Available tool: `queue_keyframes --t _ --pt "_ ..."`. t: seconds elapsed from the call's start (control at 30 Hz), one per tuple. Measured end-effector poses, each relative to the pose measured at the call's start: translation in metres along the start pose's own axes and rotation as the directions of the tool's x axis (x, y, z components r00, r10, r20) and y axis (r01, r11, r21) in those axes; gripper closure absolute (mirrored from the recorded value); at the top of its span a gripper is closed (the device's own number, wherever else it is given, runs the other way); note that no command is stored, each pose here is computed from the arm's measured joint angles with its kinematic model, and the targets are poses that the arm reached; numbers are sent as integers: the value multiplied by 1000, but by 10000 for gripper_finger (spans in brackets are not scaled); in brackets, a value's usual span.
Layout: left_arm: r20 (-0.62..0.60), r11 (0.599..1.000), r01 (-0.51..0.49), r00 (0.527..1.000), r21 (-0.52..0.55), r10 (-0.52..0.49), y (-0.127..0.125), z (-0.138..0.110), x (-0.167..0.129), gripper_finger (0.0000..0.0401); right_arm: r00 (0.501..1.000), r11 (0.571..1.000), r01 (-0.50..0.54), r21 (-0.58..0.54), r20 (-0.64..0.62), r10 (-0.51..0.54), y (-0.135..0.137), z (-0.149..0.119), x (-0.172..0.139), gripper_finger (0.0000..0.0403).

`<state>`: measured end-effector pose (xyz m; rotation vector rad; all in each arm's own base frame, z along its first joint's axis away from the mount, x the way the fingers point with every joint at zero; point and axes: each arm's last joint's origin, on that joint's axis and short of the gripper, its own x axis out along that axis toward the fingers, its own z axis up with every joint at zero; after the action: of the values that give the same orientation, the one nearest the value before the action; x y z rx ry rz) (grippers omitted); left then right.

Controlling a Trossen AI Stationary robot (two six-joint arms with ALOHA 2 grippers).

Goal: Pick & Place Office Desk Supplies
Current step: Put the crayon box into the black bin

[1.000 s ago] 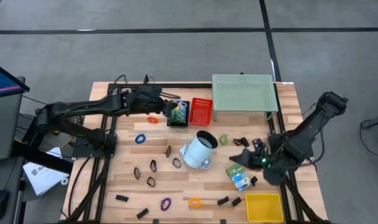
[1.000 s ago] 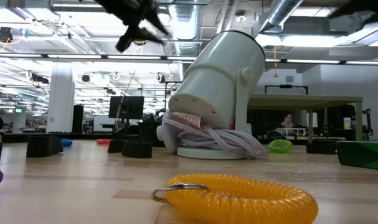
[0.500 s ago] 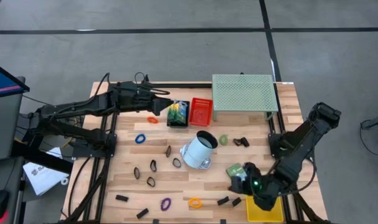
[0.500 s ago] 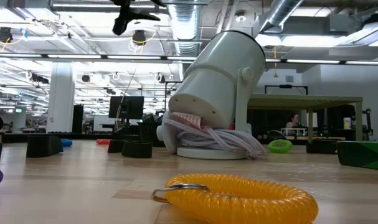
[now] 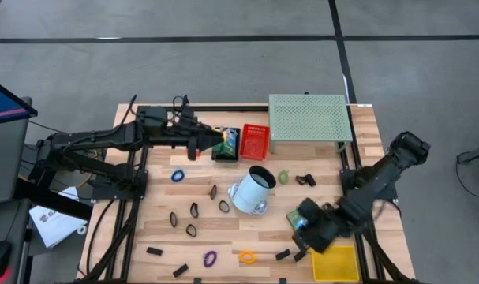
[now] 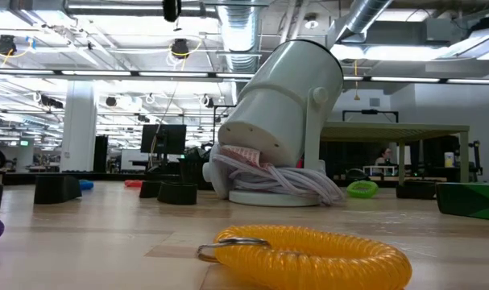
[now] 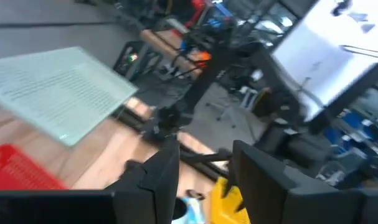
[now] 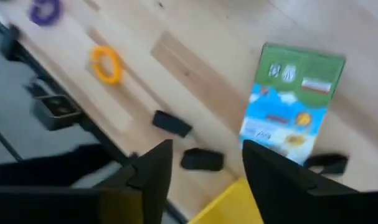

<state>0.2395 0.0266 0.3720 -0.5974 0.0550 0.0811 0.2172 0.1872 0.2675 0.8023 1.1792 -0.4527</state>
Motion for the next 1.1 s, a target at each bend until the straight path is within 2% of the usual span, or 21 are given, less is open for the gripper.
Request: queue_keyframes --t 0.13,0.23,0.43,0.6,0.73,0.93,1.1 --pt "89 1000 3 996 15 -5 -16 -2 0 256 988 994 94 -54 -121 -100 0 15 23 162" --pt "164 999 28 986 30 -33 -31 -3 -2 256 971 980 179 -82 -143 -190 -1 17 43 136" --pt "229 1000 17 973 18 -21 -50 -10 -6 256 925 946 323 -33 -199 -323 -1 12 83 101" --pt "257 999 11 966 43 -22 -67 -19 -11 256 873 896 442 -48 -207 -442 -4 -10 111 96" --pt "266 999 -13 964 51 -1 -75 -24 -14 256 810 834 547 -70 -208 -548 -11 -28 126 96" --pt "283 999 -15 959 38 4 -78 -25 -15 256 799 814 581 -30 -169 -577 -13 -35 127 96" --pt "304 1000 -5 953 27 -4 -79 -23 -16 256 768 774 633 -21 -107 -632 -18 -30 126 96"
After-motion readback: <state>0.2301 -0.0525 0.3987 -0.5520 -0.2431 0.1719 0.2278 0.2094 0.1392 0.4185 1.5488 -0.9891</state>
